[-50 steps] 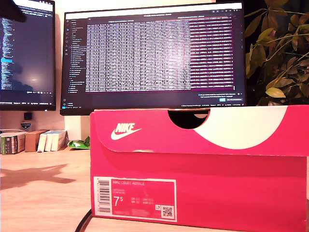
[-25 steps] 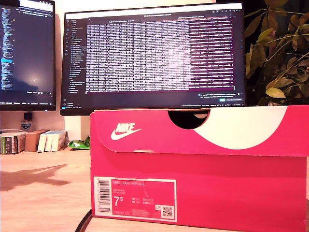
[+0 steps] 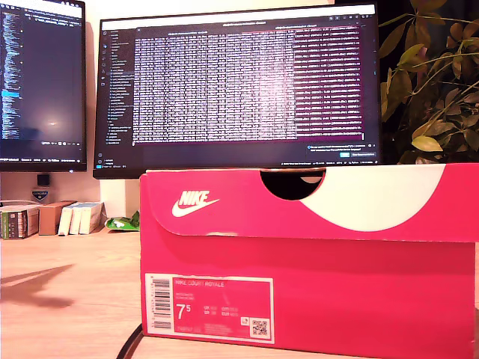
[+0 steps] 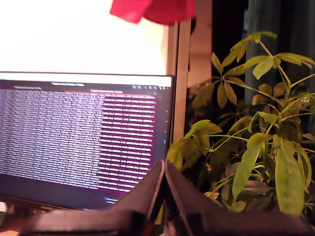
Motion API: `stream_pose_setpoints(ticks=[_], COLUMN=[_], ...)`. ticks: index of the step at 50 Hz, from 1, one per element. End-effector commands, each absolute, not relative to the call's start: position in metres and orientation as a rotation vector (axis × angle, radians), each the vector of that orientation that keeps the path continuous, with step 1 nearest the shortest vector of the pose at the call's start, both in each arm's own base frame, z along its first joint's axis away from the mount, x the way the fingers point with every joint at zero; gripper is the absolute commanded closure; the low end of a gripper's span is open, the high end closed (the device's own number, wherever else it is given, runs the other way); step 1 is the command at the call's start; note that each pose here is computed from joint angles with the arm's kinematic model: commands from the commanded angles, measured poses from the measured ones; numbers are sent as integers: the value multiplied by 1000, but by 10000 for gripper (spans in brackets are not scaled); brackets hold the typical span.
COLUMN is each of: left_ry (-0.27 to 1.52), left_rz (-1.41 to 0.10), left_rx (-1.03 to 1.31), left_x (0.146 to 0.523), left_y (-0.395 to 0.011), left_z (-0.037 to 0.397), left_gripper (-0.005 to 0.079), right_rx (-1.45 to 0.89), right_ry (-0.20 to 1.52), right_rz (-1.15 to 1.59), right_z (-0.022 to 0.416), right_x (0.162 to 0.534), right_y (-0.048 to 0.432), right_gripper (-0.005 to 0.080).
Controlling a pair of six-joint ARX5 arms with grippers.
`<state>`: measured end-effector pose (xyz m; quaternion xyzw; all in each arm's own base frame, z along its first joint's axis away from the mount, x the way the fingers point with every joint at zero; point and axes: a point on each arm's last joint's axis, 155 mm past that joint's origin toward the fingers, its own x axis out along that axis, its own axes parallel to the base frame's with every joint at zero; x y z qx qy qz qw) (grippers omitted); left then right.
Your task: Close the red shoebox by pushing the lid with your left arm and holding the box in place with your right arm
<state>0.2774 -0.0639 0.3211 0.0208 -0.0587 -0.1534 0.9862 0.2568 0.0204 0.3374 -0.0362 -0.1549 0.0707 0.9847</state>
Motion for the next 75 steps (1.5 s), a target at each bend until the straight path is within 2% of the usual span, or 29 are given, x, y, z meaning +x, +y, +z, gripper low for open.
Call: stream_pose_setpoints(ticks=[1, 29, 47, 65, 75], left_ry=[-83, -132, -136, -125, -145], left_rz=[-294, -153, -56, -134, -138], left_rx=[35, 61, 130, 80, 61], left_x=[280, 266, 268, 263, 253], left_y=[-61, -35, -15, -28, -28], left_z=[301, 259, 247, 222, 214], left_gripper=[762, 762, 762, 762, 762], right_rx=[-65, -108, -171, -139, -140], right_ry=[-295, -296, -300, -313, -331], right_rz=[163, 142, 88, 91, 75], right_z=[325, 277, 272, 243, 248], right_x=[257, 259, 261, 259, 256], right_y=[26, 29, 20, 20, 17], right_gripper=[765, 765, 765, 765, 765])
